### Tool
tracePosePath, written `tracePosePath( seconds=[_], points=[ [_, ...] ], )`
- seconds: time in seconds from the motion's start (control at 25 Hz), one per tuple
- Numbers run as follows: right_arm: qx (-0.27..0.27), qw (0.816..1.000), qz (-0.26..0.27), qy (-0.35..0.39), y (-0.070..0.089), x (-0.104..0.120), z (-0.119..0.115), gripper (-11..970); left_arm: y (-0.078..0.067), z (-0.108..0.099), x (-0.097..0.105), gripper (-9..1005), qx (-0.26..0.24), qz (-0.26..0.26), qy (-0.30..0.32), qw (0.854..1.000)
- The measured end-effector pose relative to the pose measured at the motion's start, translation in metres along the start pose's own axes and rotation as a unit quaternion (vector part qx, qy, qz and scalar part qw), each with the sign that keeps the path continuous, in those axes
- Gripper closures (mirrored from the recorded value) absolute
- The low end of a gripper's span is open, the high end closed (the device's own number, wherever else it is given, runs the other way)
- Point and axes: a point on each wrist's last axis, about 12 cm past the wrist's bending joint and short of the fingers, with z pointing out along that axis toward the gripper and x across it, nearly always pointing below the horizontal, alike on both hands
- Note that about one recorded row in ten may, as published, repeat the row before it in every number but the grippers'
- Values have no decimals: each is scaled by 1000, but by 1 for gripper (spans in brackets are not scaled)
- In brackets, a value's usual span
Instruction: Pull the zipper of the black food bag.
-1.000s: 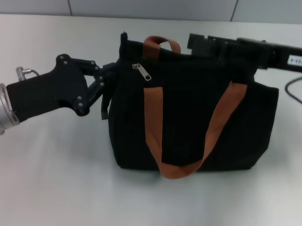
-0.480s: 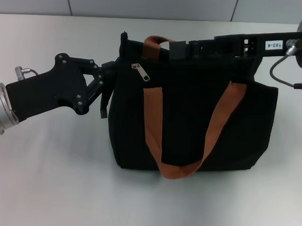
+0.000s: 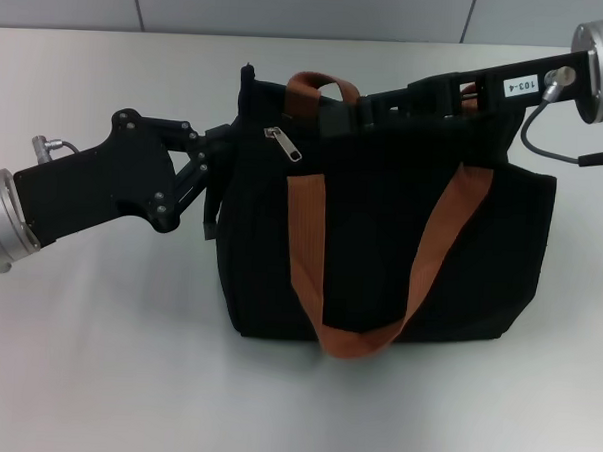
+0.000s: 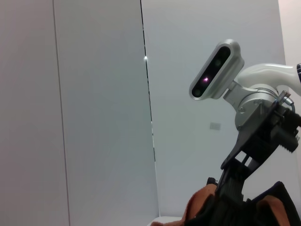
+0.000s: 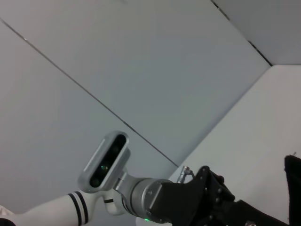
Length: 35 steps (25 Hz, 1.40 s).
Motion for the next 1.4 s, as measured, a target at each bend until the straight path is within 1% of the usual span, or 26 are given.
tracePosePath(
  seconds=[0.2,0.4,0.64,1.04,1.4],
  points=[
    [8,1000,-2,9,0,-5,3,140,0,0,-1,972,-3,-1,-4,1000],
    [18,1000,-3,14,-2,-7,5,198,0,0,-1,972,-3,-1,-5,1000],
    [30,999,5,23,-3,-10,9,410,0,0,-1,971,-1,5,-5,1000],
    [45,998,12,39,-5,-13,18,570,0,1,-1,971,0,5,-5,1000],
    [50,998,15,44,-6,-14,24,563,-1,3,0,970,3,11,-7,1000]
  ],
)
